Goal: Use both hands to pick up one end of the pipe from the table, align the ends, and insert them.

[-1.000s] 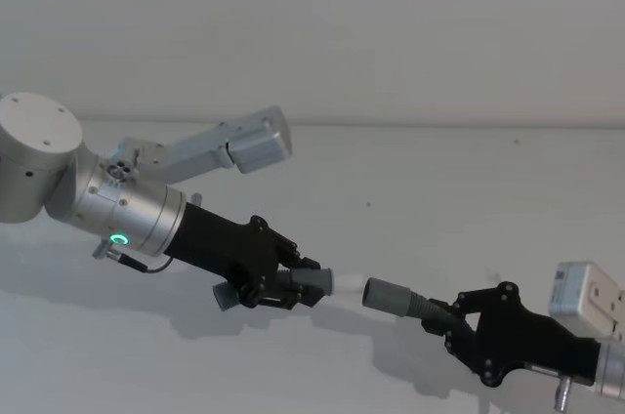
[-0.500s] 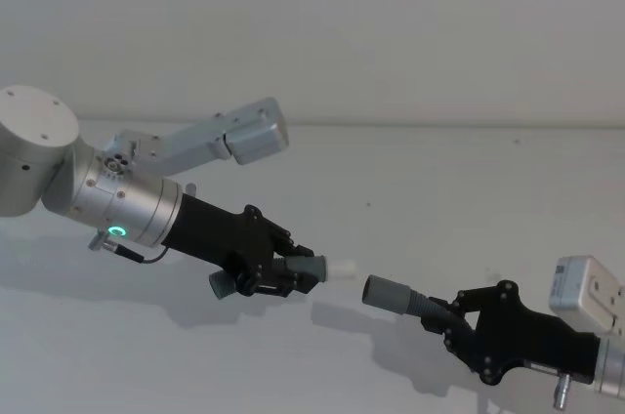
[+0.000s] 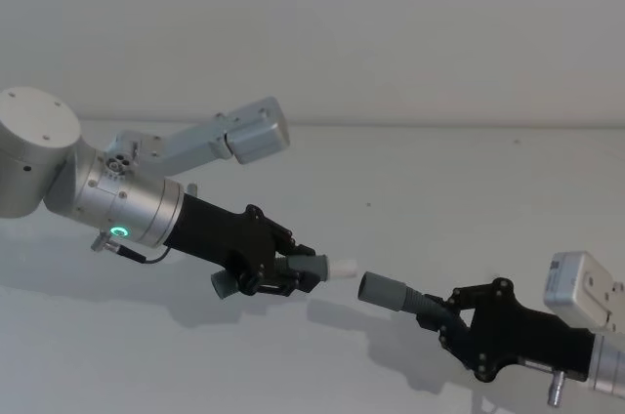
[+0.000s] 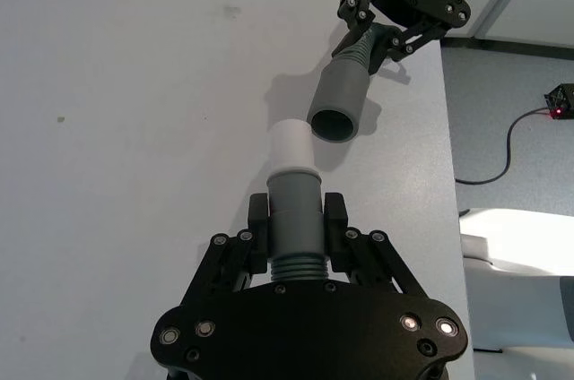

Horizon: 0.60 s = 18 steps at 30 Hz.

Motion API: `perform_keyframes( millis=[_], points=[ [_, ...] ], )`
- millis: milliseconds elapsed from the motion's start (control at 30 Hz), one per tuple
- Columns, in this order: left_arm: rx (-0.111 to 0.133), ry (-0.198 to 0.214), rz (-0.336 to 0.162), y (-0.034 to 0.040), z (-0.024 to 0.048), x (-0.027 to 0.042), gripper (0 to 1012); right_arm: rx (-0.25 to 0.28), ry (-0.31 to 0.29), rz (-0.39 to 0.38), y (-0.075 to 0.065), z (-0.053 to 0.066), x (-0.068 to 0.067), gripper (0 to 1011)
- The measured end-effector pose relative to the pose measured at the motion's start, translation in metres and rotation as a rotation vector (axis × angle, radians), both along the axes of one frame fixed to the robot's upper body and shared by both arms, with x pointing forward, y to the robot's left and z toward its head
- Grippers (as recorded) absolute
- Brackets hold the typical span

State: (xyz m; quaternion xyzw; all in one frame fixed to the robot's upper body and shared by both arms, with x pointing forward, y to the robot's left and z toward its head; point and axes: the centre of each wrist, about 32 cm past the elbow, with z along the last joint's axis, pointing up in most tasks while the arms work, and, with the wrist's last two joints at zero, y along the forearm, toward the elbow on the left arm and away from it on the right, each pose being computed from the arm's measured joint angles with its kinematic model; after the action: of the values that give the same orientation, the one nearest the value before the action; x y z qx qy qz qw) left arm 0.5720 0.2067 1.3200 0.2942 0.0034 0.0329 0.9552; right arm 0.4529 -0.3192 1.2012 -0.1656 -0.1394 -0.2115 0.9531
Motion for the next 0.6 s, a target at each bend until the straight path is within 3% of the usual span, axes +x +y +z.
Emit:
perform_keyframes(
  millis=[600],
  points=[
    [-0.007,0.010,-0.007,-0.0003,-0.0030,-0.0021,345,-0.003,-0.001,-0.010,0.0035,0.0011,0.0023,137]
  ],
)
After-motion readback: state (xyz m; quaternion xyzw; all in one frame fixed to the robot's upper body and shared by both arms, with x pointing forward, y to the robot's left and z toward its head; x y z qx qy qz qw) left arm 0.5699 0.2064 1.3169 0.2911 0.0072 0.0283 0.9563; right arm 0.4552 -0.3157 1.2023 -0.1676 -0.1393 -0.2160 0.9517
